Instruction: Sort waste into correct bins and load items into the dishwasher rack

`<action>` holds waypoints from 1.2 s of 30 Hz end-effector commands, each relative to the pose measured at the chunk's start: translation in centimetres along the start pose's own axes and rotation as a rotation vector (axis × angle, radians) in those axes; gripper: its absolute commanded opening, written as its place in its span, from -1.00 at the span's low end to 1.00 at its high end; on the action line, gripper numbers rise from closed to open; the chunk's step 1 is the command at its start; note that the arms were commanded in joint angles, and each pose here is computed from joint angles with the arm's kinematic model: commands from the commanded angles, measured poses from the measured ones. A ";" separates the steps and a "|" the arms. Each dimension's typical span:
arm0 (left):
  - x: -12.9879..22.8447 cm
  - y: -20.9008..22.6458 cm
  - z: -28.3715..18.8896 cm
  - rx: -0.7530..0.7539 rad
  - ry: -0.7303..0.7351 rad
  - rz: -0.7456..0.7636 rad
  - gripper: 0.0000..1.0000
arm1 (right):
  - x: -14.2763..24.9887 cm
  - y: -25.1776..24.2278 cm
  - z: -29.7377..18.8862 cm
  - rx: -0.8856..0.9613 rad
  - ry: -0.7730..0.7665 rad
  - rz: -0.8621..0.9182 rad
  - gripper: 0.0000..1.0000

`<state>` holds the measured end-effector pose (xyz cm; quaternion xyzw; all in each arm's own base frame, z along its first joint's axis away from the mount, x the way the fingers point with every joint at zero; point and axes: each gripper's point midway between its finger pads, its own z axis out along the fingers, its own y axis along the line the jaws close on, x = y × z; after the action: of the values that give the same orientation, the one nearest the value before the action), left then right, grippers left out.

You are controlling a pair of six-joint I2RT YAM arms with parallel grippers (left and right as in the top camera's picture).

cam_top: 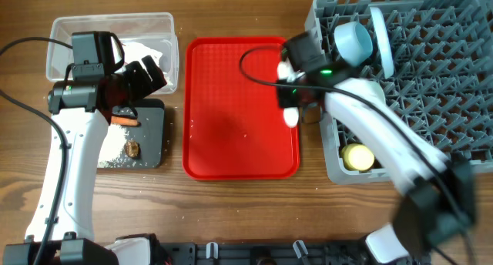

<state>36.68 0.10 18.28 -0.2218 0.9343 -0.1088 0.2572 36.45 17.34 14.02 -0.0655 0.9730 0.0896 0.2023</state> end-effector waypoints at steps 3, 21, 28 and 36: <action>-0.4 0.1 -0.1 -0.004 -0.012 -0.011 1.00 | -2.5 -11.6 -15.5 0.274 -0.364 0.256 -0.91; -0.4 0.1 -0.1 -0.004 -0.012 -0.011 1.00 | 11.9 -27.4 -8.6 0.489 -0.042 1.352 0.99; -0.4 0.1 -0.1 -0.003 -0.012 -0.011 1.00 | 5.6 -23.9 -13.8 0.256 -0.238 0.735 1.00; -0.4 0.1 -0.1 -0.004 -0.012 -0.011 1.00 | 5.3 -10.4 -22.7 -0.077 -0.504 0.200 1.00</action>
<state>36.68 0.10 18.28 -0.2218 0.9342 -0.1089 0.2573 25.63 1.65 30.28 0.0702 0.8915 0.1586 0.4185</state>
